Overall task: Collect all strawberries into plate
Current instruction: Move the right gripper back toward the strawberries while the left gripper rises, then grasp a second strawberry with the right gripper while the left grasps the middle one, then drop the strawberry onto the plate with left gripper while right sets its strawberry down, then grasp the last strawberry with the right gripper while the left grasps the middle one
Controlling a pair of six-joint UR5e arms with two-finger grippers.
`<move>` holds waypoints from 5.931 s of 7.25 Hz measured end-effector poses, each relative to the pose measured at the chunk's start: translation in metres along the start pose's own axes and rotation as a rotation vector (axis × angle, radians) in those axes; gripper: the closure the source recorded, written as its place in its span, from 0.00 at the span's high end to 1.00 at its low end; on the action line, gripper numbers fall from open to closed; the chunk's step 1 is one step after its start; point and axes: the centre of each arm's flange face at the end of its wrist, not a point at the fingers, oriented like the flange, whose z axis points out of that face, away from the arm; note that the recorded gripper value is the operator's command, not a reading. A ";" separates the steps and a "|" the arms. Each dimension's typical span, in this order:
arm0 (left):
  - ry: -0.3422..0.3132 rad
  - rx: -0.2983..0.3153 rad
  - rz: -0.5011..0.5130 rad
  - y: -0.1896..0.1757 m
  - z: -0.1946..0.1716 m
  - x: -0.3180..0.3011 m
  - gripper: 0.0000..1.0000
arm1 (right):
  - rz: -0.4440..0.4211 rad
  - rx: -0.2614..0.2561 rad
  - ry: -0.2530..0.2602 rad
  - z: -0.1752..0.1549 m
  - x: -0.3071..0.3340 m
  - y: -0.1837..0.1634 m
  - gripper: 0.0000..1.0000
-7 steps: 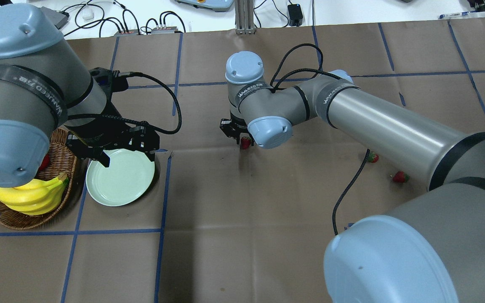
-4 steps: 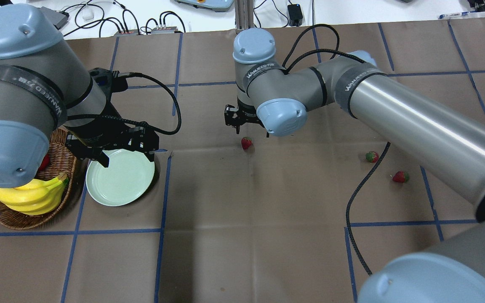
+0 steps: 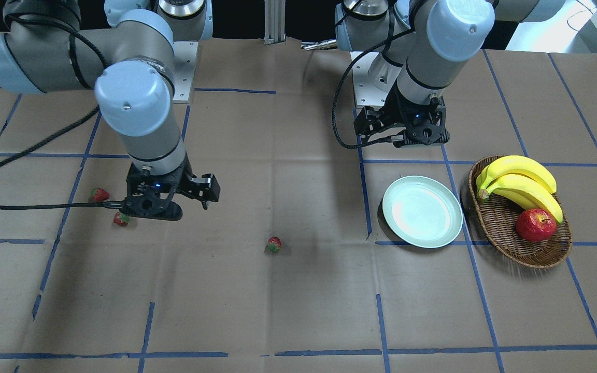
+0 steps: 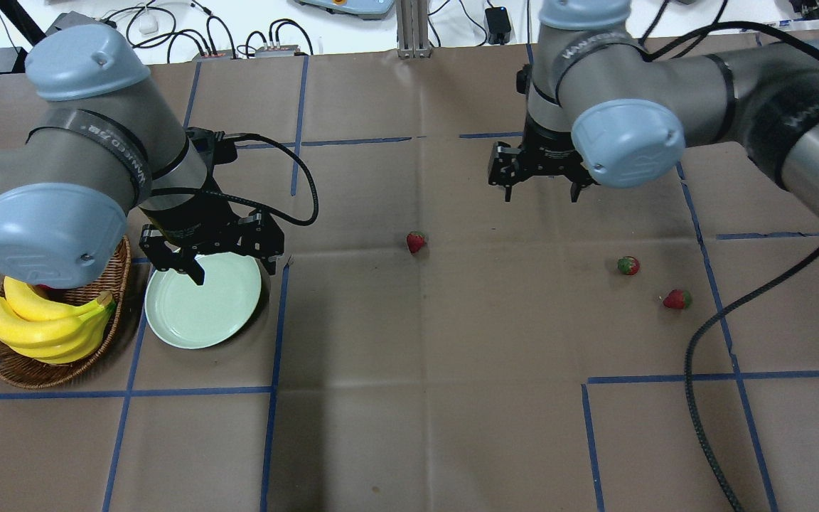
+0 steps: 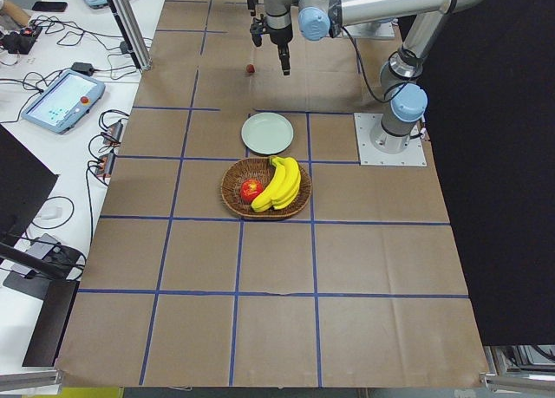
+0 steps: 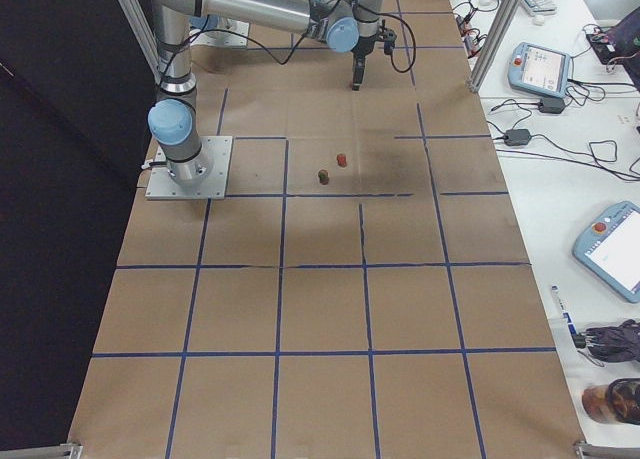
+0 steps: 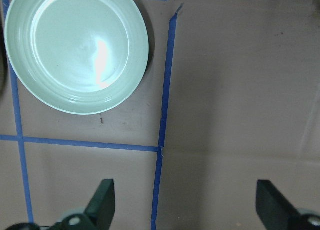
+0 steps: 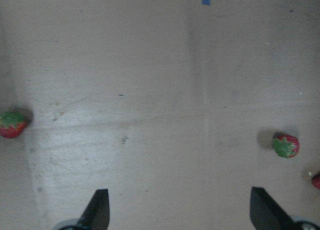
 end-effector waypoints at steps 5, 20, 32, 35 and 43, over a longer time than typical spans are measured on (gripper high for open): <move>0.069 0.117 0.033 -0.069 0.077 0.103 1.00 | -0.043 0.097 -0.002 0.127 0.157 0.035 0.99; 0.043 0.146 0.143 -0.117 0.165 0.208 0.00 | -0.074 0.143 0.002 0.106 0.150 -0.002 0.22; -0.158 0.119 0.356 -0.058 0.156 -0.134 0.90 | 0.061 0.134 -0.108 0.131 -0.190 -0.008 0.47; -0.160 0.128 0.346 -0.058 0.152 -0.135 0.95 | 0.063 0.123 -0.099 0.145 -0.213 -0.010 1.00; -0.084 0.194 0.176 -0.067 0.114 -0.032 0.99 | 0.001 0.078 -0.027 -0.013 -0.024 -0.014 1.00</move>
